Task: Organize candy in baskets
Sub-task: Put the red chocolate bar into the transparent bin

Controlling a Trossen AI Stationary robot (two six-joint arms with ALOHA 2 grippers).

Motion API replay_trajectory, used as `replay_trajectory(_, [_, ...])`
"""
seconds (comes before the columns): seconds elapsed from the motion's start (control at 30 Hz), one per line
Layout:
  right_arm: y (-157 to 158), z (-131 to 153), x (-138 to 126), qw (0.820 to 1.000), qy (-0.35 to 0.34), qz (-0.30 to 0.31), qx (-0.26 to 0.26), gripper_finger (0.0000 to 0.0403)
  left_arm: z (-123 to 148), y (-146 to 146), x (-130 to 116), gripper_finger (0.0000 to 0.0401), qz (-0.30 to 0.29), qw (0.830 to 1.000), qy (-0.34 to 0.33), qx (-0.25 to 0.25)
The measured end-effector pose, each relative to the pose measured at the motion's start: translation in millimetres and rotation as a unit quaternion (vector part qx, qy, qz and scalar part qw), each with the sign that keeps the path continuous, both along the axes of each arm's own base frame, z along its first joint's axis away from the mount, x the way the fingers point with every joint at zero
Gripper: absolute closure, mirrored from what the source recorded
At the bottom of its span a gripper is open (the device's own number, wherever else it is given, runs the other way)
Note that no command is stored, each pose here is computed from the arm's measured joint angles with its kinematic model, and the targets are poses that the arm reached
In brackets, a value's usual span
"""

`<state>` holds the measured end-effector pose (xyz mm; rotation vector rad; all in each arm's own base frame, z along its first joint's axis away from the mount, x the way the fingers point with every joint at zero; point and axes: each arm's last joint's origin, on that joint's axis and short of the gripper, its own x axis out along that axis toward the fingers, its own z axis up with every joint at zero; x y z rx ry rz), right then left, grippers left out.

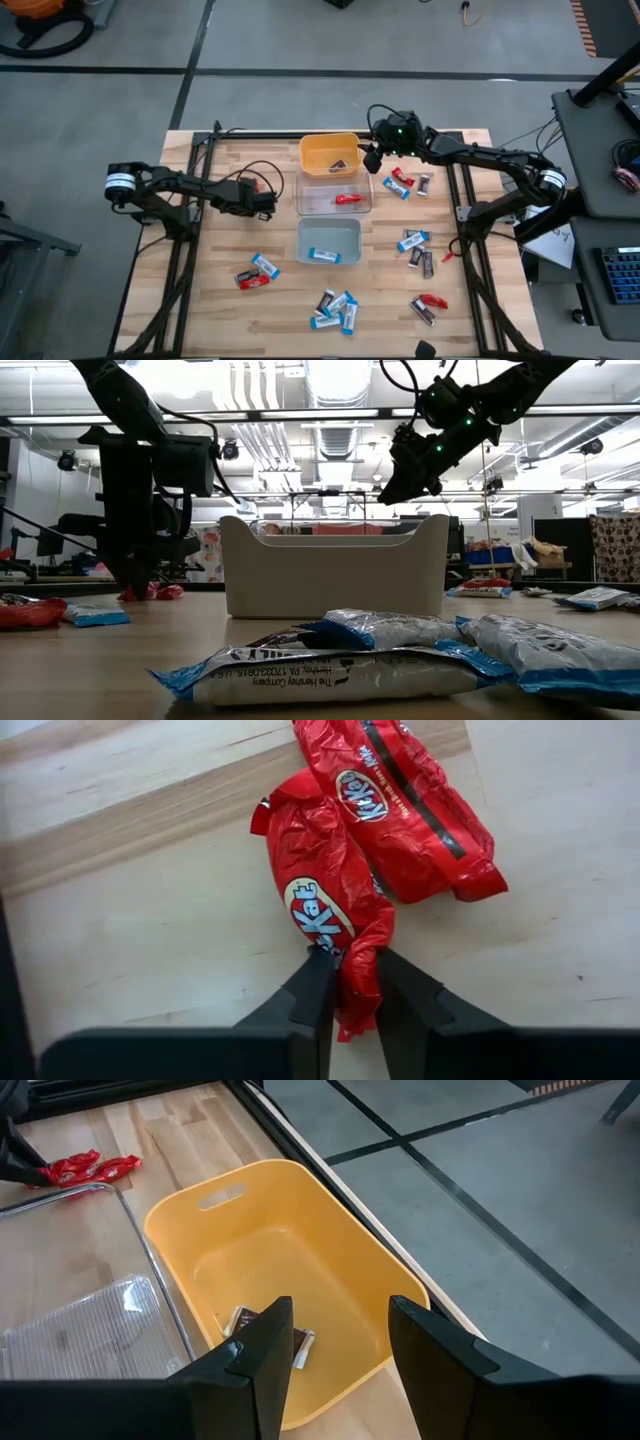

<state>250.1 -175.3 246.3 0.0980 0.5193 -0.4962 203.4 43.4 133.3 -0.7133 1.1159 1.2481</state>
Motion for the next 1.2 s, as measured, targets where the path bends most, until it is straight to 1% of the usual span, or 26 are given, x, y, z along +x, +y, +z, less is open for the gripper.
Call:
replay_trajectory(0.17, [0, 0, 0, 1.0, 0.001, 0.001, -0.002, 0.025, 9, -1, -5, 0.0361, -0.01, 1.0, -0.007, -0.001])
replay_trajectory(0.47, [0, 0, 0, 1.0, 0.002, 0.002, -0.003, 0.0246, 45, -3, -16, 0.0361, -0.068, 0.994, -0.083, 0.021])
replay_trajectory(0.57, [0, 0, 0, 1.0, 0.003, 0.003, -0.005, 0.0249, 57, -3, -21, 0.0361, -0.099, 0.989, -0.108, 0.034])
replay_trajectory(0.63, [0, 0, 0, 1.0, 0.004, 0.004, -0.006, 0.0251, 64, -3, -22, 0.0361, -0.132, 0.983, -0.122, 0.049])
replay_trajectory(0.73, [0, 0, 0, 1.0, 0.005, 0.005, -0.007, 0.0252, 75, -2, -18, 0.0361, -0.201, 0.964, -0.151, 0.085])
replay_trajectory(0.8, [0, 0, 0, 1.0, 0.005, 0.005, -0.007, 0.025, 84, -1, -10, 0.0361, -0.256, 0.941, -0.18, 0.124])
replay_trajectory(0.87, [0, -1, 0, 1.0, 0.008, 0.007, -0.009, 0.0248, 94, 0, 1, 0.0361, -0.317, 0.909, -0.207, 0.174])
replay_trajectory(0.93, [1, -2, -1, 1.0, 0.015, 0.01, -0.009, 0.0248, 106, 2, 12, 0.0361, -0.377, 0.863, -0.249, 0.224])
replay_trajectory(1.03, [1, -4, -2, 1.0, 0.027, 0.012, -0.005, 0.025, 122, 5, 28, 0.0361, -0.461, 0.782, -0.309, 0.284])
replay_trajectory(1.07, [1, -4, -2, 0.999, 0.032, 0.014, -0.005, 0.0251, 125, 7, 32, 0.0361, -0.482, 0.757, -0.322, 0.302])
replay_trajectory(1.1, [2, -5, -2, 0.999, 0.036, 0.016, -0.005, 0.0253, 127, 9, 36, 0.0361, -0.495, 0.737, -0.33, 0.321])
replay_trajectory(1.13, [2, -5, -3, 0.999, 0.038, 0.016, -0.005, 0.0254, 128, 12, 40, 0.0361, -0.504, 0.721, -0.334, 0.337])
replay_trajectory(1.17, [2, -6, -3, 0.999, 0.041, 0.017, -0.004, 0.0254, 128, 16, 44, 0.0361, -0.509, 0.712, -0.334, 0.351])
replay_trajectory(1.2, [2, -6, -3, 0.999, 0.043, 0.018, -0.003, 0.0254, 125, 20, 47, 0.0361, -0.512, 0.707, -0.33, 0.359])
